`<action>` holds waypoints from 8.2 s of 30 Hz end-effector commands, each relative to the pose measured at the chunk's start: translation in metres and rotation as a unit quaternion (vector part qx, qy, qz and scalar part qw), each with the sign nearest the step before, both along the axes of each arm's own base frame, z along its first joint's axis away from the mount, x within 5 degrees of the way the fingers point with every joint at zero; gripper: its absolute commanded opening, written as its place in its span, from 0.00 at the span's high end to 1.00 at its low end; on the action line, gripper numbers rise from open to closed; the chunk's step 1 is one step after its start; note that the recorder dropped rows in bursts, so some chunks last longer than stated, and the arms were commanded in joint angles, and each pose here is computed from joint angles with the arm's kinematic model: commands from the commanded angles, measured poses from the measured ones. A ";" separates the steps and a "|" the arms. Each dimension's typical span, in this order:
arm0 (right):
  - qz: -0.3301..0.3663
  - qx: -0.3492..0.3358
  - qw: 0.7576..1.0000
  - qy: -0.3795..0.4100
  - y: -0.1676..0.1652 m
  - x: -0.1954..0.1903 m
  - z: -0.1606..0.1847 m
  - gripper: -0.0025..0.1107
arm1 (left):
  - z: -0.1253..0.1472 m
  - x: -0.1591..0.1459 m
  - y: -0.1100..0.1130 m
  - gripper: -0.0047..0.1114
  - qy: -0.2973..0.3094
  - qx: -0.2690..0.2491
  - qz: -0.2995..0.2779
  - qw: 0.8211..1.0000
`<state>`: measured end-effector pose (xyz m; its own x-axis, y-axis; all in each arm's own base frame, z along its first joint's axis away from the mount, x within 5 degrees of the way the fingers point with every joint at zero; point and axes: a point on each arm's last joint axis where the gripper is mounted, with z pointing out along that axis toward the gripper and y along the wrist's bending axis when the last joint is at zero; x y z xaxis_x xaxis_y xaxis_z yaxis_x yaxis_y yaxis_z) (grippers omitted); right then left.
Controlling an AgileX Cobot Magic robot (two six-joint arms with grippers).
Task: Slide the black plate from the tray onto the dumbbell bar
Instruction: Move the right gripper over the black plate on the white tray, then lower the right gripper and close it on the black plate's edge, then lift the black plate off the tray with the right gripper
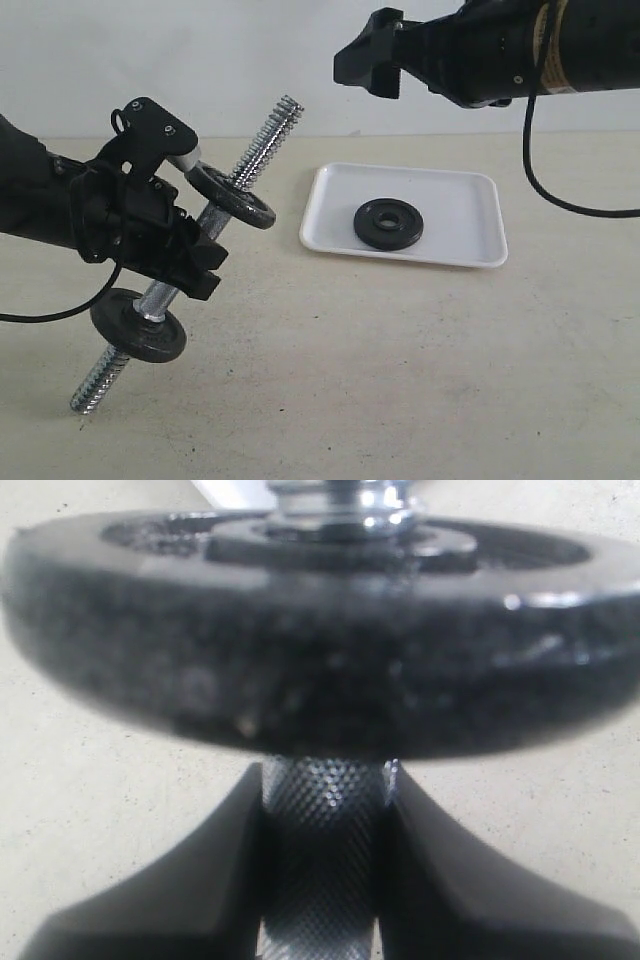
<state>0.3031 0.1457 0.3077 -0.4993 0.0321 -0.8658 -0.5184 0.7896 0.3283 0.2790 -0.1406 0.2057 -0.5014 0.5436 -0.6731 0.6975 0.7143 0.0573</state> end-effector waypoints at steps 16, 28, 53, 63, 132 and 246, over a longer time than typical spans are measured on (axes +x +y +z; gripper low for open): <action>-0.099 -0.035 0.994 0.029 -0.008 0.029 -0.035 0.08 | 0.034 0.009 0.005 0.92 -0.082 -0.026 0.044 0.995; 0.009 -0.234 0.970 -0.061 0.002 0.059 -0.074 0.08 | 0.034 0.010 0.006 0.92 -0.087 -0.026 0.047 0.995; -0.165 -0.453 0.860 0.169 -0.047 0.062 -0.023 0.08 | 0.034 0.009 0.005 0.92 -0.081 -0.028 0.045 0.995; 0.084 -0.258 0.935 0.228 0.012 0.048 -0.037 0.08 | 0.033 0.009 0.005 0.92 -0.079 -0.028 0.044 0.996; -0.099 -0.199 0.946 0.236 0.031 0.143 -0.129 0.08 | 0.031 0.009 0.010 0.92 -0.063 -0.026 0.038 0.997; -0.102 -0.284 0.878 0.373 0.023 0.134 -0.229 0.98 | 0.030 0.006 0.009 0.92 -0.047 -0.025 0.024 0.998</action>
